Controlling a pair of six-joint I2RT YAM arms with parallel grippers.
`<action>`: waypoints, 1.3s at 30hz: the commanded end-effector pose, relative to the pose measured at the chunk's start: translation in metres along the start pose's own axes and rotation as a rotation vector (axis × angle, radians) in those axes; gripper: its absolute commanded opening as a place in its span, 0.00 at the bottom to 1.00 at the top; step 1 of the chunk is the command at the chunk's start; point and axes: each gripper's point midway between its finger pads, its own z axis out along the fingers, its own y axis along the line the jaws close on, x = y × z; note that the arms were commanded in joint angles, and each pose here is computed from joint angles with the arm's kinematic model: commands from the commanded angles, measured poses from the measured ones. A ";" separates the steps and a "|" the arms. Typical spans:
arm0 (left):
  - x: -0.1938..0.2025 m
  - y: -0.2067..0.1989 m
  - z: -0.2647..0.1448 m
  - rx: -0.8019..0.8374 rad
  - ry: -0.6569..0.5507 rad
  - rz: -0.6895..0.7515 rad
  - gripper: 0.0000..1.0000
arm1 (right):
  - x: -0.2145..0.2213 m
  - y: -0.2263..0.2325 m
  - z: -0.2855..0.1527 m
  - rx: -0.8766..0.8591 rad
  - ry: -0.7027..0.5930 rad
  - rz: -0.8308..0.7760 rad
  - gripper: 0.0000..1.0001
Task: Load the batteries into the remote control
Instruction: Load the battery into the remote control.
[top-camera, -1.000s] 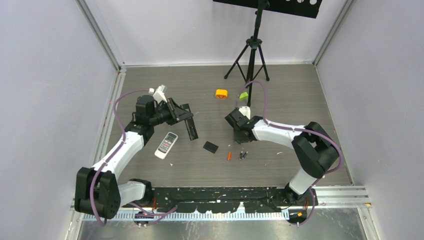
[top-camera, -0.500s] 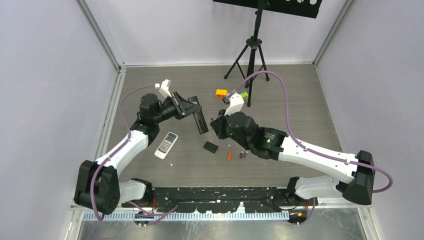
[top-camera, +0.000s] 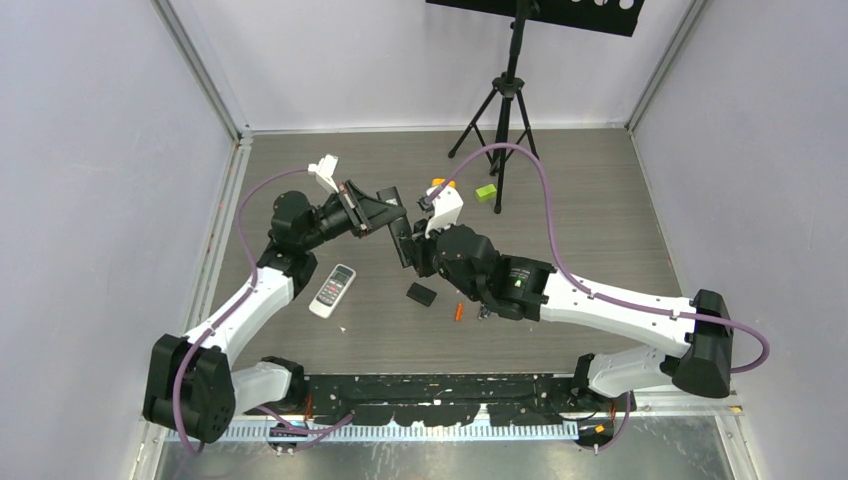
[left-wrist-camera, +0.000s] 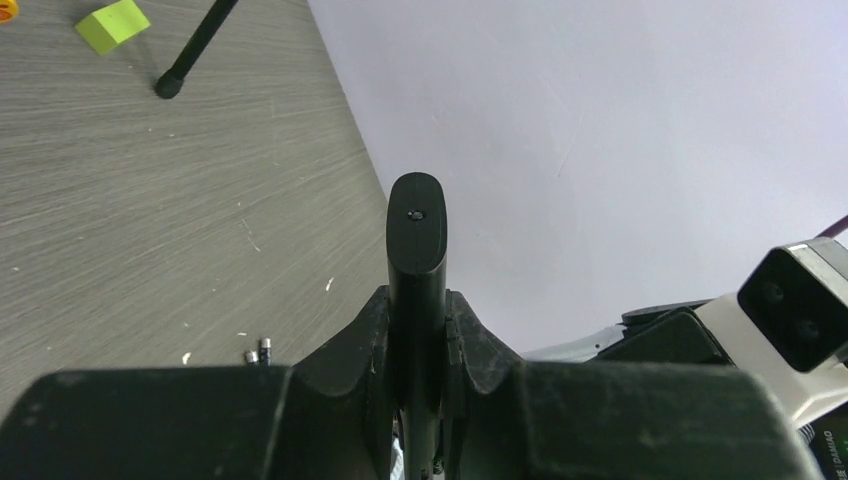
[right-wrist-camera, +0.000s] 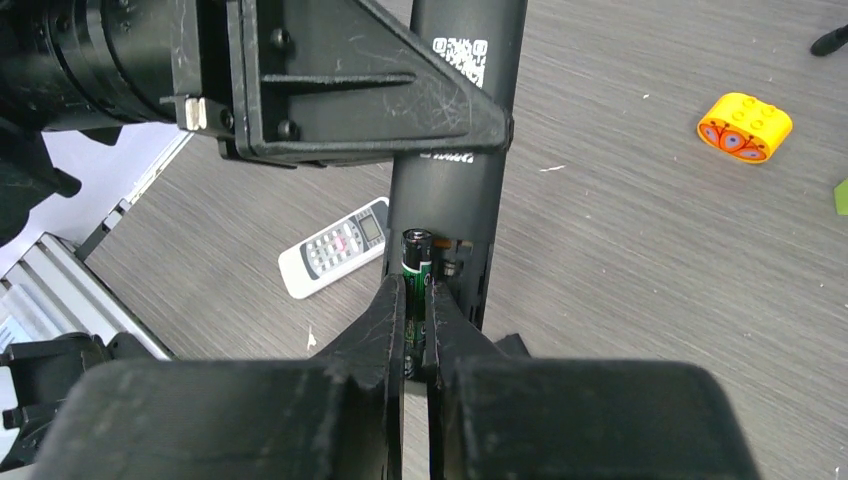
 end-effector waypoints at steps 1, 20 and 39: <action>-0.001 -0.030 -0.005 0.103 0.000 0.040 0.00 | -0.033 0.012 -0.001 -0.023 -0.091 0.015 0.03; -0.016 -0.050 -0.005 0.127 -0.050 -0.102 0.00 | -0.012 0.015 -0.011 -0.074 -0.042 0.032 0.14; -0.017 -0.045 -0.004 0.109 -0.057 -0.115 0.00 | -0.008 0.011 -0.016 -0.063 -0.029 0.065 0.05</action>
